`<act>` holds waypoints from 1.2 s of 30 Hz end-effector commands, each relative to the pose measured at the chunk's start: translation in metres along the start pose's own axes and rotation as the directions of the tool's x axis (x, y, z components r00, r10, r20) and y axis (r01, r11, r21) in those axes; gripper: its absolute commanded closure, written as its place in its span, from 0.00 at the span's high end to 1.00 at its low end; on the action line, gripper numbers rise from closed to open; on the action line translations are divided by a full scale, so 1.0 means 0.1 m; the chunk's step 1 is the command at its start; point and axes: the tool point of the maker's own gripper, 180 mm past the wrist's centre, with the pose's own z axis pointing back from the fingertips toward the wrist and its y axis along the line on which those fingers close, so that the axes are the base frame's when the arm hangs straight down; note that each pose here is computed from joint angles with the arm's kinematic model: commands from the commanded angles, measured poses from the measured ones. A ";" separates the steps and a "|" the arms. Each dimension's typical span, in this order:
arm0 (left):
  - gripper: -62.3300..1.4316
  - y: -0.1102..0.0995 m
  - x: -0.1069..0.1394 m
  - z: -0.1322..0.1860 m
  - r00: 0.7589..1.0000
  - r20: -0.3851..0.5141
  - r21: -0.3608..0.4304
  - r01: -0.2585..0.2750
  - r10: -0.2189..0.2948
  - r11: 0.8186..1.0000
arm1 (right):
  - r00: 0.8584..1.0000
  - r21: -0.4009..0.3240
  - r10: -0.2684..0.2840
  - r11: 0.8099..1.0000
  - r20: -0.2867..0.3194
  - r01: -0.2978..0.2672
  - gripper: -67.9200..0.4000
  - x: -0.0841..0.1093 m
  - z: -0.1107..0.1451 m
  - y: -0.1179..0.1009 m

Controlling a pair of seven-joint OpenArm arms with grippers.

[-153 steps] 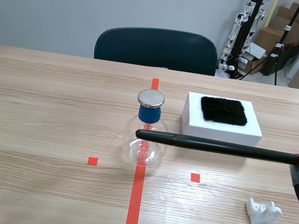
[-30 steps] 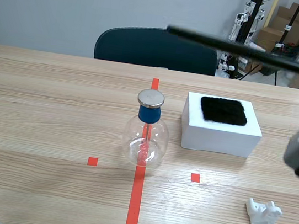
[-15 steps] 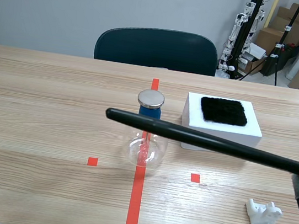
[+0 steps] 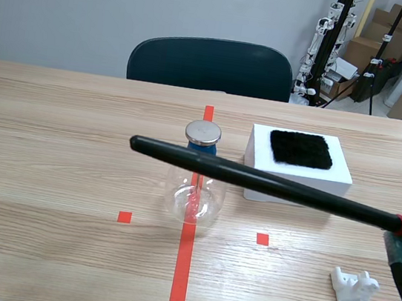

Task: Do the electroscope experiment. move the rod toward and away from the electroscope

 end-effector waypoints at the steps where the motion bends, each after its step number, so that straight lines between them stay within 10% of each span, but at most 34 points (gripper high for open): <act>1: 1.00 0.02 0.12 -0.01 0.999 0.052 -0.006 0.009 -0.009 1.000 | 1.000 -0.025 0.004 1.000 0.013 -0.003 0.06 0.02 -0.02 -0.06; 36: 1.00 -0.02 0.09 -0.01 0.999 0.034 -0.027 -0.001 0.002 1.000 | 1.000 -0.026 0.004 1.000 0.005 -0.004 0.06 0.00 -0.02 -0.06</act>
